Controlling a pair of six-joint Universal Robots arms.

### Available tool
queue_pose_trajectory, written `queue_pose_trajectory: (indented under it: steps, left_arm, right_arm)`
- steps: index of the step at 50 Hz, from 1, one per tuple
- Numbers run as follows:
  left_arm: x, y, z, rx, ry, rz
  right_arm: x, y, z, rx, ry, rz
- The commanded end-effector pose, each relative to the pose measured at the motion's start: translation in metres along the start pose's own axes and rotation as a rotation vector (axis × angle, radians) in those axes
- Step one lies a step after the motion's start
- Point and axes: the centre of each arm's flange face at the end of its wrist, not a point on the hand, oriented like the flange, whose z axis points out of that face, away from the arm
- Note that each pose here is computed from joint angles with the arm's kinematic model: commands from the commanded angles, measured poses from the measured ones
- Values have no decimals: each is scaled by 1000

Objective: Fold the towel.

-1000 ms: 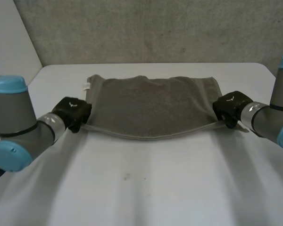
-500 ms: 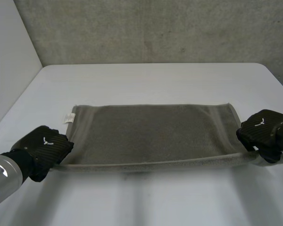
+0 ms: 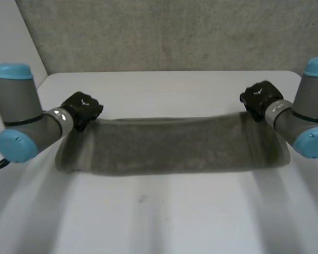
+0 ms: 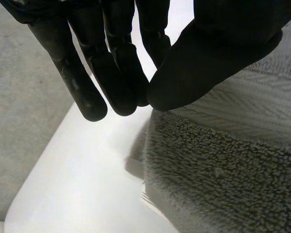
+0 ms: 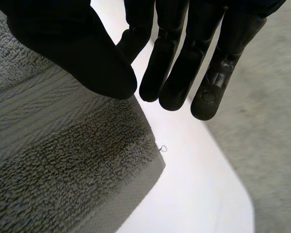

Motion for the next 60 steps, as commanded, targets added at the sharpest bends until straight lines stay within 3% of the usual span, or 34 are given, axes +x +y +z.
queue_pose_trajectory:
  steps: [1, 11, 20, 30, 36, 46, 53, 60]
  left_arm:
    - [-6, -1, 36, 44, -61, -44]
    - [-1, 1, 62, 92, -81, -35]
    - [13, -5, 58, 81, -50, -45]
    - [4, -38, -18, 36, 18, -254]
    - [8, -44, -52, 69, -3, -264]
    - [32, -32, -102, 131, -51, -253]
    - [41, -21, -115, 162, -83, -269]
    - [41, -11, -113, 181, -108, -347]
  right_arm:
    - [5, 3, 29, 61, 112, 8]
    - [-2, 7, 51, 90, 149, -4]
    - [8, -2, 41, 71, 179, 21]
    - [32, -40, -27, 74, 147, 122]
    - [25, -39, -59, 8, 102, 137]
    - [-10, 10, -96, -189, -45, 179]
    - [-17, 41, -89, -141, -55, 214]
    - [-18, 68, -74, -108, -10, 215]
